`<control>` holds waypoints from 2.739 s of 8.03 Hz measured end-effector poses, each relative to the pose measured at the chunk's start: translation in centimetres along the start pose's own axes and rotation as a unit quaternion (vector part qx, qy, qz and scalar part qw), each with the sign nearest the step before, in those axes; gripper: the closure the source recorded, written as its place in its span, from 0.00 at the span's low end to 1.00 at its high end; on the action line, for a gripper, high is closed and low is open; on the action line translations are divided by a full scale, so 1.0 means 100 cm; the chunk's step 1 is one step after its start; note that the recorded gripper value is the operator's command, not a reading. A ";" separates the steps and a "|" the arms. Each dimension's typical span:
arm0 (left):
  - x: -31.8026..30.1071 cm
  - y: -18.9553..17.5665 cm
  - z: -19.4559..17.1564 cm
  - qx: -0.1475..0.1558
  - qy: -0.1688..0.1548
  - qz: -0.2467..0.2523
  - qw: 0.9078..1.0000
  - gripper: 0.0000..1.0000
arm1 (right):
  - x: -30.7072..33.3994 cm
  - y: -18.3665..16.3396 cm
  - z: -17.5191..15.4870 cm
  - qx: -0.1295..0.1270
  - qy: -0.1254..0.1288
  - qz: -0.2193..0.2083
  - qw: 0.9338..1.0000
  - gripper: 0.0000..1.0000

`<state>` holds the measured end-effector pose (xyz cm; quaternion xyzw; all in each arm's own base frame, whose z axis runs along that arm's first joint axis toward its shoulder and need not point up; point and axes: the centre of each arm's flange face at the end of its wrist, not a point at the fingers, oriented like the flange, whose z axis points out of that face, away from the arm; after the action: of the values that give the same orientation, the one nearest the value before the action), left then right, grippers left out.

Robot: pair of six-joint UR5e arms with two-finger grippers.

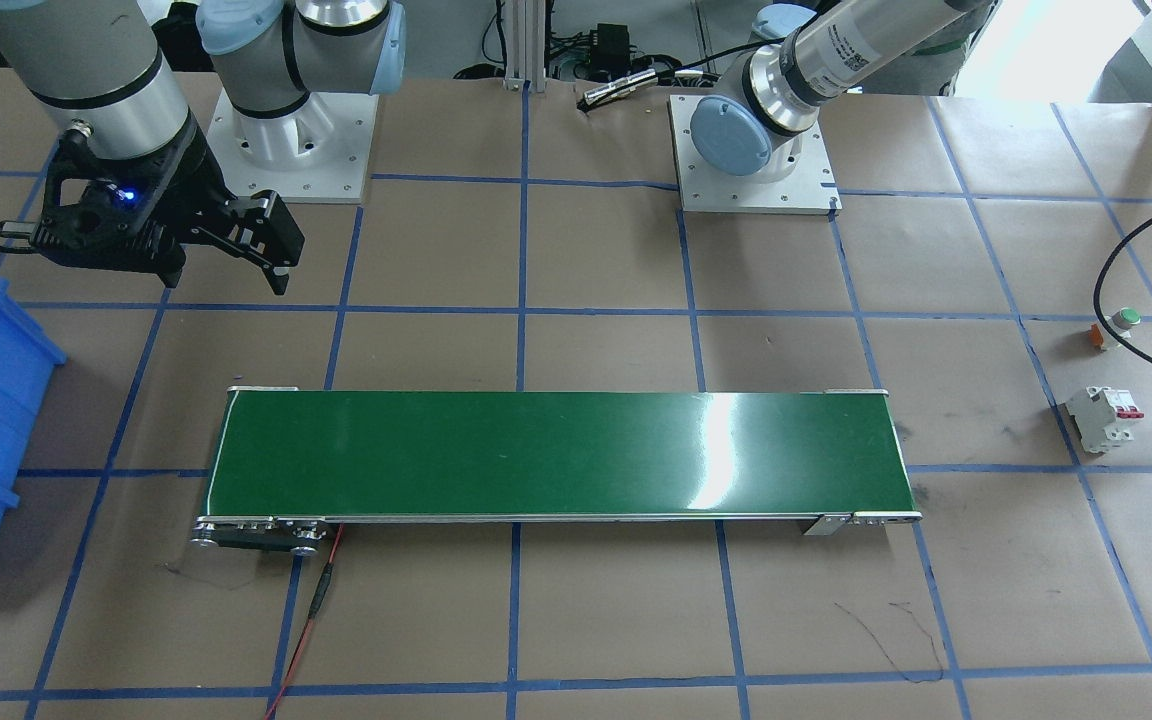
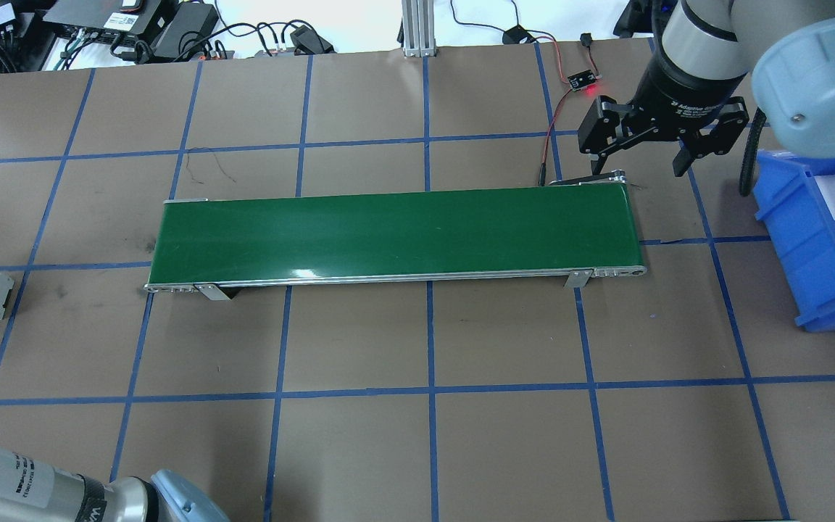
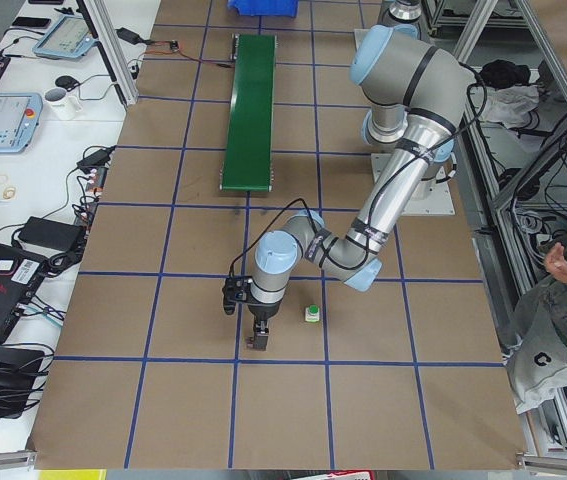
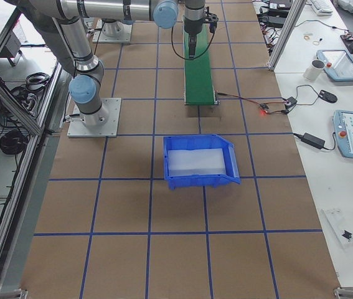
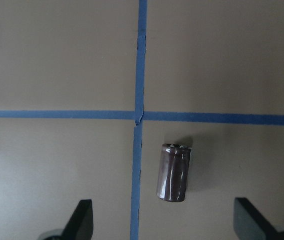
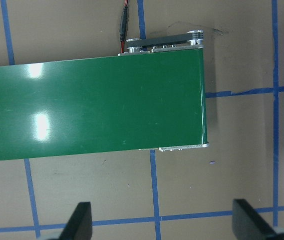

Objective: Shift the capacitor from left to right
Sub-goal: 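Lower the left gripper and close it around the brown capacitor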

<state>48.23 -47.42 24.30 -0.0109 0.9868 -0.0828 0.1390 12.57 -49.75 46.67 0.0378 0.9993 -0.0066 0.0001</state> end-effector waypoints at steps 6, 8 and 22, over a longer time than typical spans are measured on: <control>0.002 0.018 0.039 -0.092 0.004 0.127 0.988 0.03 | 0.000 0.000 0.000 0.000 0.000 0.000 1.000 0.00; 0.002 0.019 0.051 -0.097 0.009 0.130 0.987 0.03 | 0.000 0.000 0.000 0.000 0.000 0.000 1.000 0.00; 0.001 -0.002 0.079 -0.037 0.040 0.077 0.996 0.31 | 0.000 0.000 0.000 0.000 0.000 0.000 1.000 0.00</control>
<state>50.35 -48.86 16.84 0.0629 0.9919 -0.0353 0.1045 12.59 -49.76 46.63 0.0376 0.9993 -0.0062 0.0001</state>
